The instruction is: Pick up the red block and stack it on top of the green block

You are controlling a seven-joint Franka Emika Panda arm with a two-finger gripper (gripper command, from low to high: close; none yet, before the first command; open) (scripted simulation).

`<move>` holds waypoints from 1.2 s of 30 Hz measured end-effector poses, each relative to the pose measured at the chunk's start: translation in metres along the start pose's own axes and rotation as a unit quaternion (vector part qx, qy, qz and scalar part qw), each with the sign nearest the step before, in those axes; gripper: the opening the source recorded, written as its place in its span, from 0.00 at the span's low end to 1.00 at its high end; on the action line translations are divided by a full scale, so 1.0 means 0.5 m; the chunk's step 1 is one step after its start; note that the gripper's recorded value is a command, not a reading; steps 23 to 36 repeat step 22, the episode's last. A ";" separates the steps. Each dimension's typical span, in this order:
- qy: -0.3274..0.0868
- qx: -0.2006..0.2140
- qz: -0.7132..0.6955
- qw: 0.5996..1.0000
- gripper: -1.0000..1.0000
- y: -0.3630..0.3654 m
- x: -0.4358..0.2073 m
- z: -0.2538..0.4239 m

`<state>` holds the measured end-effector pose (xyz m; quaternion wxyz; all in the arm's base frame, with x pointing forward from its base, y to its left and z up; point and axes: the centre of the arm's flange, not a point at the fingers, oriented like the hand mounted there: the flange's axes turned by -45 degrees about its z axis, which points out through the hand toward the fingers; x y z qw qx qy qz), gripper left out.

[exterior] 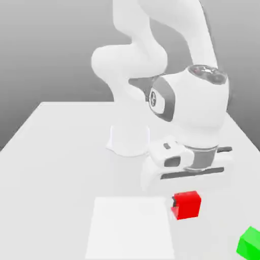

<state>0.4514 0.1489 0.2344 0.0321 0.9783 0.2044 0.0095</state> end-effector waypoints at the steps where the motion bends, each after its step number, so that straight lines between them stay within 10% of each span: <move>1: 0.000 0.000 -0.026 1.000 0.00 -0.013 0.012 -0.002; 17: 0.009 0.033 -0.354 0.935 0.00 -0.233 0.150 0.050; 18: 0.009 0.033 -0.355 0.934 1.00 -0.235 0.149 0.075; 36: 0.009 0.033 -0.355 0.934 1.00 -0.235 0.149 0.075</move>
